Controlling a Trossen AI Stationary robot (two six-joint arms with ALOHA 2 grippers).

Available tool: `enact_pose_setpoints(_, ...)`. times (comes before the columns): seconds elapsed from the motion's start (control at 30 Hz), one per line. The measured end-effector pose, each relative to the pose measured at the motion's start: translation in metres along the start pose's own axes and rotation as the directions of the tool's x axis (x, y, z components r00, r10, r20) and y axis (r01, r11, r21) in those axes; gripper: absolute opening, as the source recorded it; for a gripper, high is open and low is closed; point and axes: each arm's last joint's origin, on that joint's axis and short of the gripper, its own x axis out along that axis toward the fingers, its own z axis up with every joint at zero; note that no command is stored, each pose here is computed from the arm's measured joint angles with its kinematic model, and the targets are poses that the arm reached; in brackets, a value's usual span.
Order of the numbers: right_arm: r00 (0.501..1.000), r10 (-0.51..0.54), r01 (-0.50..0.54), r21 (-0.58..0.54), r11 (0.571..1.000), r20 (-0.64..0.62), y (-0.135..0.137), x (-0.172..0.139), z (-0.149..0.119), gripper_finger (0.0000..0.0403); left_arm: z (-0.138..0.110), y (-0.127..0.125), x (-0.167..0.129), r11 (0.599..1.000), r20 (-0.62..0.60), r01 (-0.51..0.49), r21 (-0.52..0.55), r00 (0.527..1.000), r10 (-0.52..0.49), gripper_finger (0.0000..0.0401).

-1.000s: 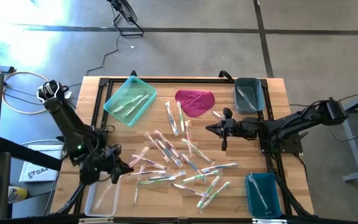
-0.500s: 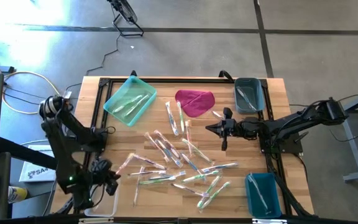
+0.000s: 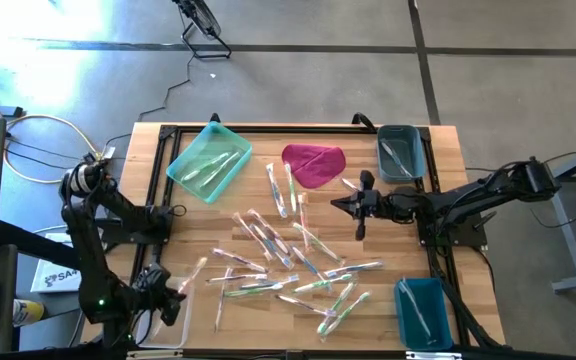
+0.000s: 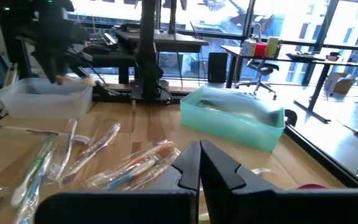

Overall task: Pick & Place Toothbrushes
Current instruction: Put the orange toothbrush to the transparent bin

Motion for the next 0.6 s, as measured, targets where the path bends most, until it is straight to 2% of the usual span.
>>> enact_pose_setpoints(0.3,1.000,0.010,-0.010,0.004,1.000,-0.004,-0.002,0.001,-0.001,0.0002,-0.022,-0.006,0.008,0.985,0.058,-0.130,0.115,0.991,0.124,0.0045)
enact_pose_setpoints(0.6,1.000,0.026,-0.026,0.012,1.000,-0.003,-0.002,0.001,-0.001,0.0002,-0.026,-0.005,0.009,0.962,0.038,-0.224,0.157,0.975,0.221,0.0051)
